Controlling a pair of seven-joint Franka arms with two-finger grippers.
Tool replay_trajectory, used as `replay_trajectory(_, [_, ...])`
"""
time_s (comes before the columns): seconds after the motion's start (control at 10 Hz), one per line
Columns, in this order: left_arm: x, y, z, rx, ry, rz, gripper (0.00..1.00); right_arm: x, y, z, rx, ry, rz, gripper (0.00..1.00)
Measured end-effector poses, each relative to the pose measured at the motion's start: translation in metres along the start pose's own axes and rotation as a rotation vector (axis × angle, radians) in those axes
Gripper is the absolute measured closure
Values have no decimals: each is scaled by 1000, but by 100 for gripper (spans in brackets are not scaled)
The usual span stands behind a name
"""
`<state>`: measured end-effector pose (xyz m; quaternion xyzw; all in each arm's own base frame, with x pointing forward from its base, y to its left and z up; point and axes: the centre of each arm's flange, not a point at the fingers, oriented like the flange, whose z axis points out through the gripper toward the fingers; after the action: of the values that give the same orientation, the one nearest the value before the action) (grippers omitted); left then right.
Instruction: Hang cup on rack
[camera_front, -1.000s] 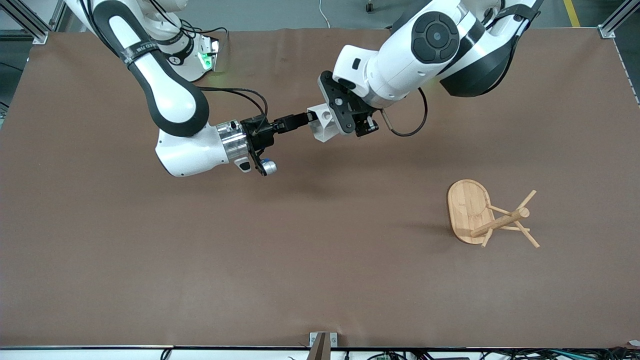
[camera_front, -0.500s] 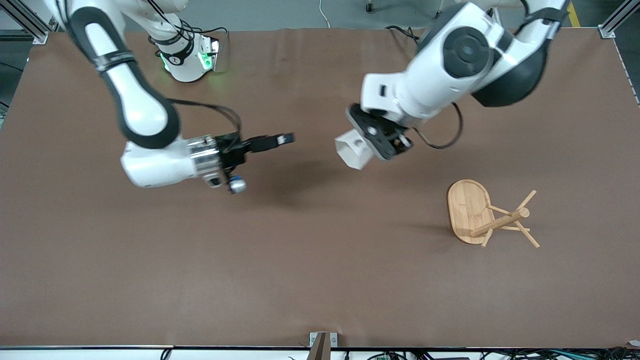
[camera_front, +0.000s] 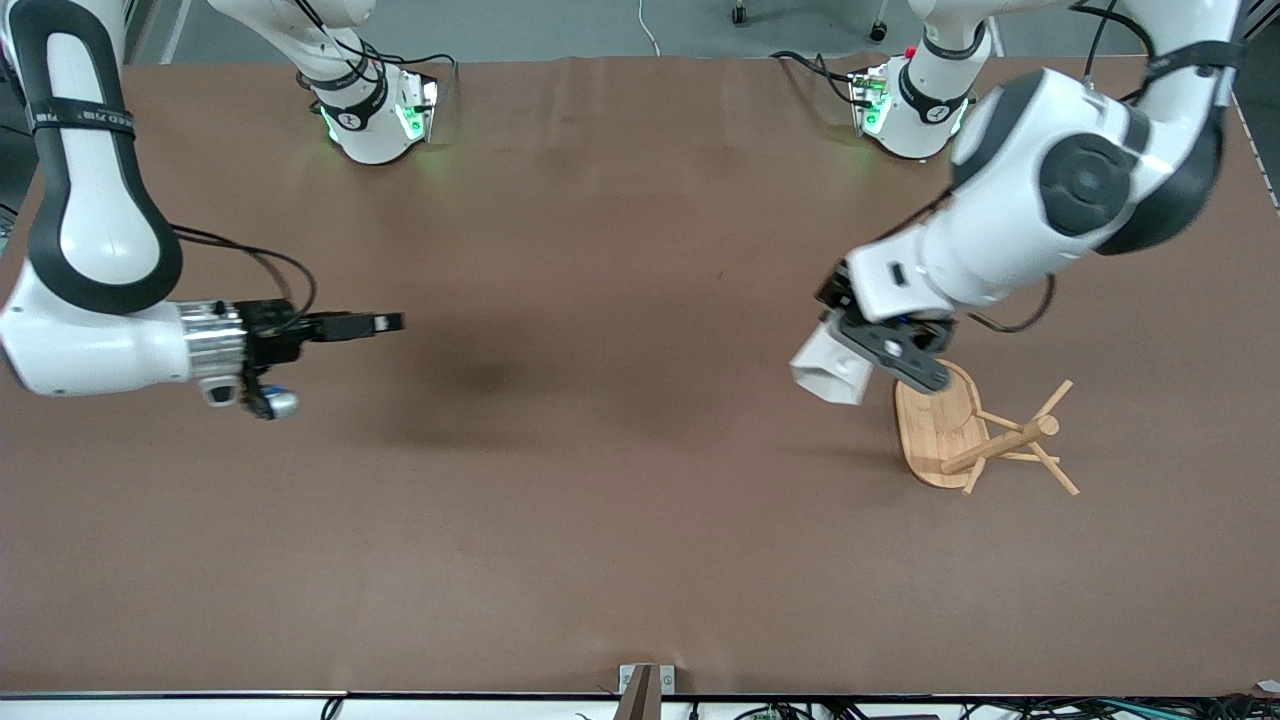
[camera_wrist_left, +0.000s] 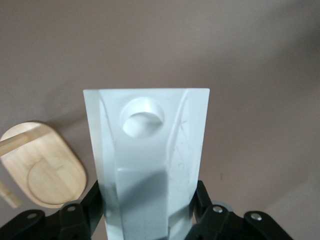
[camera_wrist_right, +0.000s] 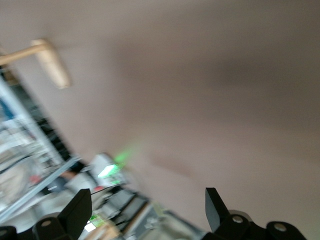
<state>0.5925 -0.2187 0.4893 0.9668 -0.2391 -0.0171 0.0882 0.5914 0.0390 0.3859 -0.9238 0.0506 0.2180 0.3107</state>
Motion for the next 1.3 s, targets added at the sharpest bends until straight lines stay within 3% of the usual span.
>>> replay_trajectory(0.2, [-14,-47,19,19,42,-80,26,-1,62,-63,-267,86,-121,0])
replay_trajectory(0.3, [-20,-67,27,25,61,-113,26,-4,77,-110,-406,173,-159,0])
replay_trajectory(0.4, [-25,-85,32,28,77,-139,26,-13,74,-152,-518,252,-179,0])
replay_trajectory(0.5, [-28,-95,39,29,89,-153,26,-26,59,-181,-582,306,-192,0])
replay_trajectory(0.6, [-29,-100,46,28,97,-160,26,-43,41,-201,-600,356,-176,0])
replay_trajectory(0.8, [-29,-107,58,20,105,-172,26,-86,13,-227,-580,432,-53,0])
replay_trajectory(1.0, [-35,-132,59,16,110,-210,26,-122,-6,-239,-549,473,59,0])
replay_trajectory(1.3, [-37,-140,64,7,102,-223,26,-156,-17,-257,-553,520,69,0])
